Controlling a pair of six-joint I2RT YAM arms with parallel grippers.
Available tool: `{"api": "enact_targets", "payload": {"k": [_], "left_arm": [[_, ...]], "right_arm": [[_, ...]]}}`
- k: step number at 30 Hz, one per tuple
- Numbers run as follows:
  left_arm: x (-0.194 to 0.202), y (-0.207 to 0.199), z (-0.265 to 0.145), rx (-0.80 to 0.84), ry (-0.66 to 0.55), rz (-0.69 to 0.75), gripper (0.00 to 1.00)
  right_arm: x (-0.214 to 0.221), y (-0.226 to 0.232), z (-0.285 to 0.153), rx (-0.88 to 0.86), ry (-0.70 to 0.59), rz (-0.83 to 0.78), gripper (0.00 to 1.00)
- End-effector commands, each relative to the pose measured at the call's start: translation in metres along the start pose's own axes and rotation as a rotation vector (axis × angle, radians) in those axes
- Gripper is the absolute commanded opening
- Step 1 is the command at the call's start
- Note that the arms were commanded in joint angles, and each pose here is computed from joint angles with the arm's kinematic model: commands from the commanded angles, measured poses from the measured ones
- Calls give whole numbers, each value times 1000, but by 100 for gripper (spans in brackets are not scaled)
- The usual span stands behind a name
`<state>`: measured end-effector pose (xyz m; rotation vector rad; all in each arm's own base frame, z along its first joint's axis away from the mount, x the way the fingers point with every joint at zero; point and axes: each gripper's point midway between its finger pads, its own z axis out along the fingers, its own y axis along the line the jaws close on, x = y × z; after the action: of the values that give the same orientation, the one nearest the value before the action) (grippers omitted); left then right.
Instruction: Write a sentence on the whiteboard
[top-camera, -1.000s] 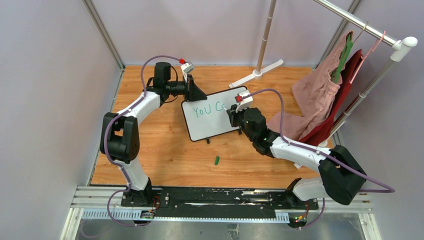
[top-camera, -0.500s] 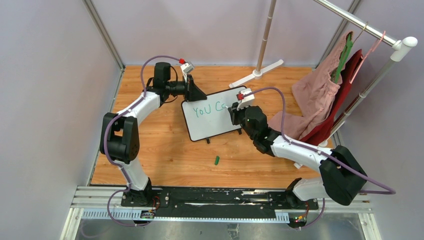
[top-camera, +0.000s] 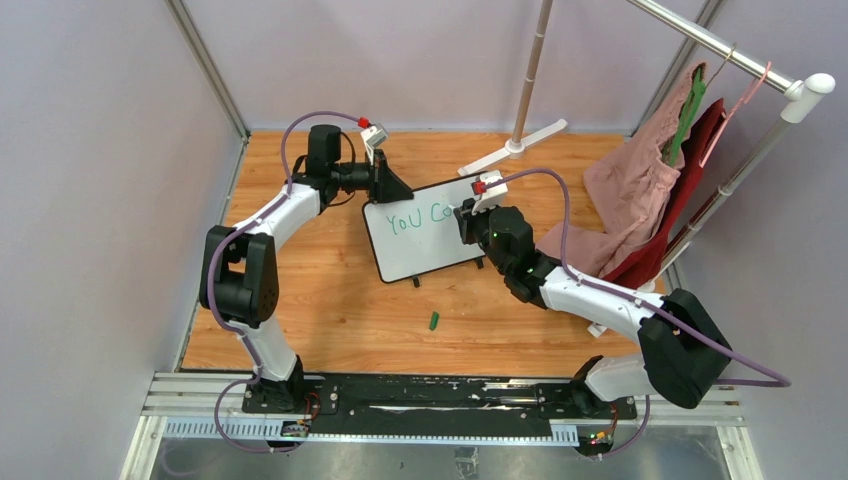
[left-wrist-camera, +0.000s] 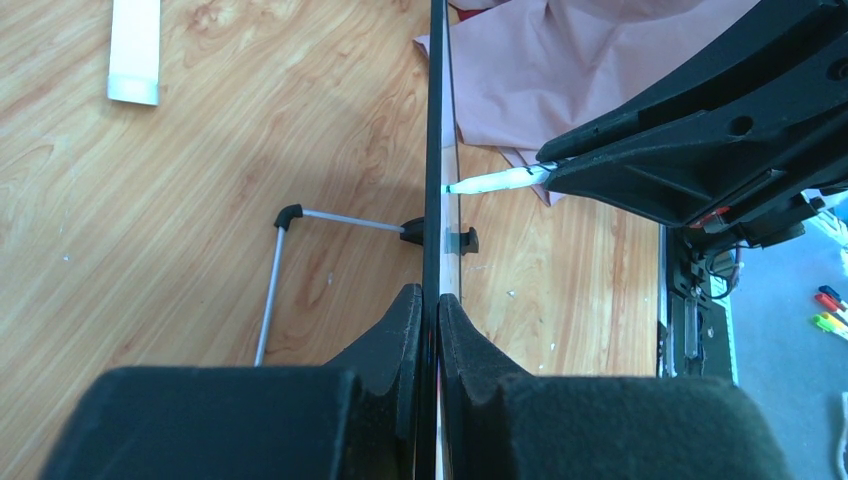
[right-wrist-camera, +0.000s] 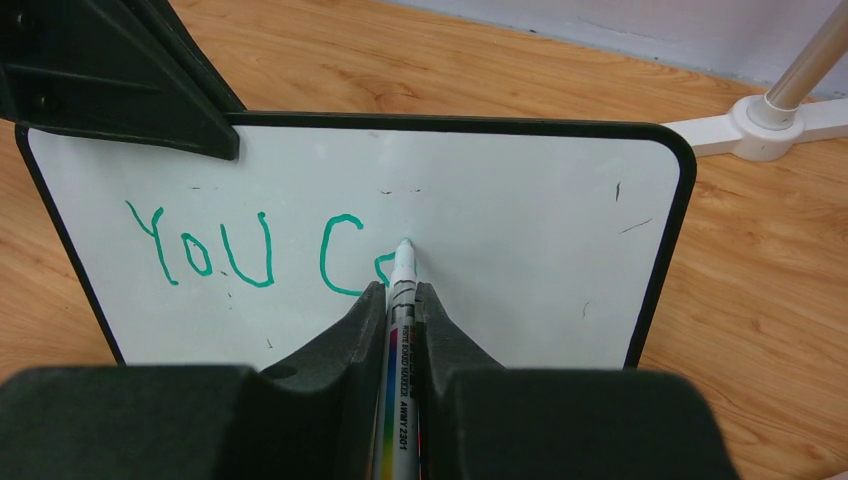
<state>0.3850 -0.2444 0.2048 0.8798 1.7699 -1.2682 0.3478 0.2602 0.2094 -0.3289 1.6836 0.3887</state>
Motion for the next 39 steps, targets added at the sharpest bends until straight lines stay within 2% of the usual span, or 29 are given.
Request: {"api": "enact_targets", "payload": {"k": [1,25,33,39], "left_arm": [[4,-9,-1,11,9,-10,0],[3,-9,-1,8,6,-5,0],[3,-9,-1,7,6,-6,0],[3,-9,-1,9,6,-9,0]], "right_arm": [[-2,-10,3,35,-2,-10,0],[30,-26,-14,79,74,-15,0],[-11,-13,-24,0,-62,44,0],[-22,-14,-20,6,-75,33,0]]}}
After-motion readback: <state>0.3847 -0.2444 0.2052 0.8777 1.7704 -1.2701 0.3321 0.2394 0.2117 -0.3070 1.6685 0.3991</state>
